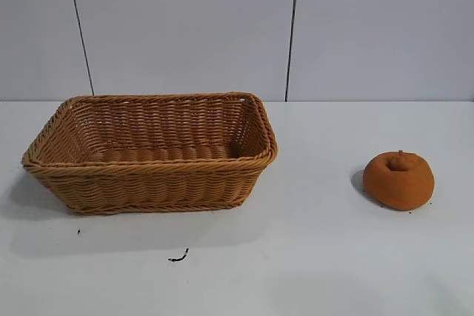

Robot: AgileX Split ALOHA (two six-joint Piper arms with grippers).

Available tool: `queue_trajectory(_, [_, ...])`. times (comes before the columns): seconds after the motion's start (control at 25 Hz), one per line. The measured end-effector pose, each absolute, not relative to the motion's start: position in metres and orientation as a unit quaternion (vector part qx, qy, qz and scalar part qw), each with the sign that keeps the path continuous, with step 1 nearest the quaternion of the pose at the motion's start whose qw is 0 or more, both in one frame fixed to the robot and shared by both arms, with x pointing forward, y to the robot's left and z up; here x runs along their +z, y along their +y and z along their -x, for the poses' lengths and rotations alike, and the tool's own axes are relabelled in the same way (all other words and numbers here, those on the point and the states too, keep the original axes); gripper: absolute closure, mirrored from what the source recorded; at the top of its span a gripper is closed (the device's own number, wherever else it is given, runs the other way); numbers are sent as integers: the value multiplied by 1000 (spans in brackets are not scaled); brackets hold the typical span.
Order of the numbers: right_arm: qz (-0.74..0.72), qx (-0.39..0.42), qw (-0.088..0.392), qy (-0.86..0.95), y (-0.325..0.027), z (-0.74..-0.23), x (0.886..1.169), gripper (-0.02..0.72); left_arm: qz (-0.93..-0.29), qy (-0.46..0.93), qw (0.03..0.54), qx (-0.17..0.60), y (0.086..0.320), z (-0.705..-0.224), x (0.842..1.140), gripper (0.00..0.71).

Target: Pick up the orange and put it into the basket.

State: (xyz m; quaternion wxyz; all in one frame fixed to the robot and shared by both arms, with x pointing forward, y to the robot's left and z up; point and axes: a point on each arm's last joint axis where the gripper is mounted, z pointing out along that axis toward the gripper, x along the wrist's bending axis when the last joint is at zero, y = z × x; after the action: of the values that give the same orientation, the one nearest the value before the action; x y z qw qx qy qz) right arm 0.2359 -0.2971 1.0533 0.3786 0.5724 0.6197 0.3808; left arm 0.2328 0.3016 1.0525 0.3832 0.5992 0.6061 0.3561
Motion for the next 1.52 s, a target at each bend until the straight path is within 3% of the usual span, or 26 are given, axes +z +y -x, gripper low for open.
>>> queue_trajectory(0.44, [-573, 377, 381, 620, -298, -237, 1054, 45, -599, 606, 384, 356, 302, -233, 1053, 44])
queue_trajectory(0.6, [-600, 352, 346, 629, -298, -256, 1069, 45, -599, 606, 384, 356, 302, -233, 1053, 44])
queue_trajectory(0.84, [-640, 279, 269, 663, -296, -331, 1104, 45, -599, 606, 384, 356, 302, -233, 1053, 44])
queue_trajectory(1.0, [-657, 237, 225, 679, -294, -398, 1110, 45, -599, 606, 384, 356, 302, -233, 1053, 44])
queue_trajectory(1.24, [-670, 193, 142, 702, -286, -496, 1080, 45, -599, 606, 384, 356, 302, -233, 1053, 44])
queue_trajectory(1.52, [-684, 148, 62, 712, -279, -594, 1011, 45, -599, 606, 384, 356, 302, -233, 1053, 44])
